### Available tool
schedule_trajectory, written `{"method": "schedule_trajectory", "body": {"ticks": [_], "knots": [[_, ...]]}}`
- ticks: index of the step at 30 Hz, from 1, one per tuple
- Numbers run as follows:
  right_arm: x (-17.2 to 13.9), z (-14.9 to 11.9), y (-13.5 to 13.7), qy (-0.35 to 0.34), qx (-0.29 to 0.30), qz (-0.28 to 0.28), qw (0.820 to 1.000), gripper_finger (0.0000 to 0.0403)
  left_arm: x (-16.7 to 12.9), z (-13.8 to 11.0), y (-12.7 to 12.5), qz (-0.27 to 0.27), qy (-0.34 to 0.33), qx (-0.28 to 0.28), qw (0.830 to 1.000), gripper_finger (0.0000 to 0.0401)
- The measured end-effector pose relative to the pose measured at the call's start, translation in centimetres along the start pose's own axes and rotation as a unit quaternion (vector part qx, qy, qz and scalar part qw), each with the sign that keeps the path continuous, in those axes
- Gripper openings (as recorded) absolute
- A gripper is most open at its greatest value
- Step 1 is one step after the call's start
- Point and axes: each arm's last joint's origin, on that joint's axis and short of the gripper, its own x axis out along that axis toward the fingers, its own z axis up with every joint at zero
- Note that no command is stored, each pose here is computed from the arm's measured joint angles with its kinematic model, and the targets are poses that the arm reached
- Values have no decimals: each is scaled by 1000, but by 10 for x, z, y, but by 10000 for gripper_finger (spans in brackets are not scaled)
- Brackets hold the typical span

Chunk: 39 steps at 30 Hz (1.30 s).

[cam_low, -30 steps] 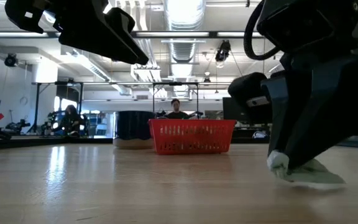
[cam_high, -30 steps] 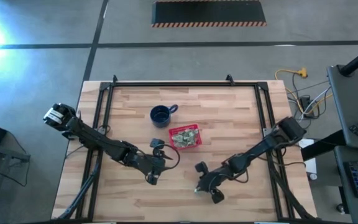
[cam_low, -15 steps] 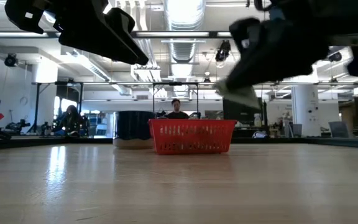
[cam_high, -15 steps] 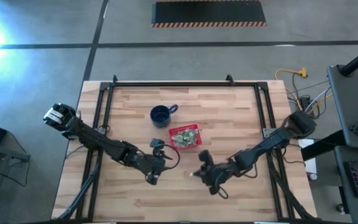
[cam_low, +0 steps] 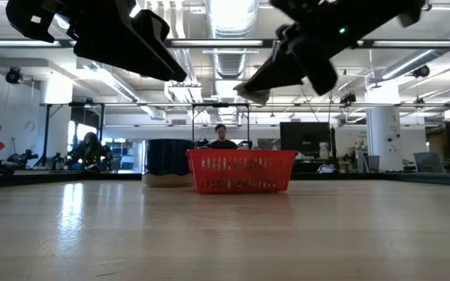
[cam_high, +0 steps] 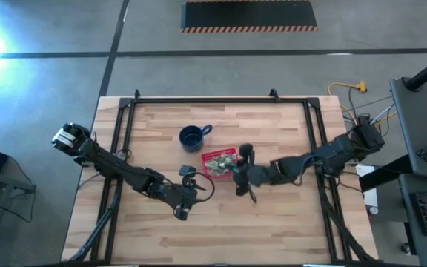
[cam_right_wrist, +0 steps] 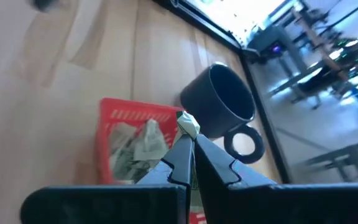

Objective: Pick and place Stevia / Truvia into bins
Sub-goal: Put the white stevia packet into the red basket, then return to Home Position

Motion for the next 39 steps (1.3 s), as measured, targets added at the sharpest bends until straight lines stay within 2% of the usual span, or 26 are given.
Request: {"method": "schedule_trajectory", "body": {"ticks": [7,12,17,20,24,29,34,39], "knots": [[33,-13,-28,-10,45,53,998,9,0,0,0,0,0,0,1000,154],[53,-23,-38,-13,72,59,996,8,0,0,0,0,1,0,1000,154],[61,-31,-43,3,108,52,993,9,0,0,0,0,1,1,1000,154],[61,-30,-43,-2,125,68,990,13,0,0,0,0,1,1,1000,154],[61,-30,-46,-9,144,82,986,37,0,0,0,0,1,1,1000,154],[61,-30,-46,-8,150,84,985,92,0,0,0,0,1,1,1000,154],[56,-26,-48,-18,128,82,988,137,0,2,0,1,-8,4,1000,154],[36,-13,-51,-40,108,91,989,153,-8,17,4,5,-37,41,998,154]]}}
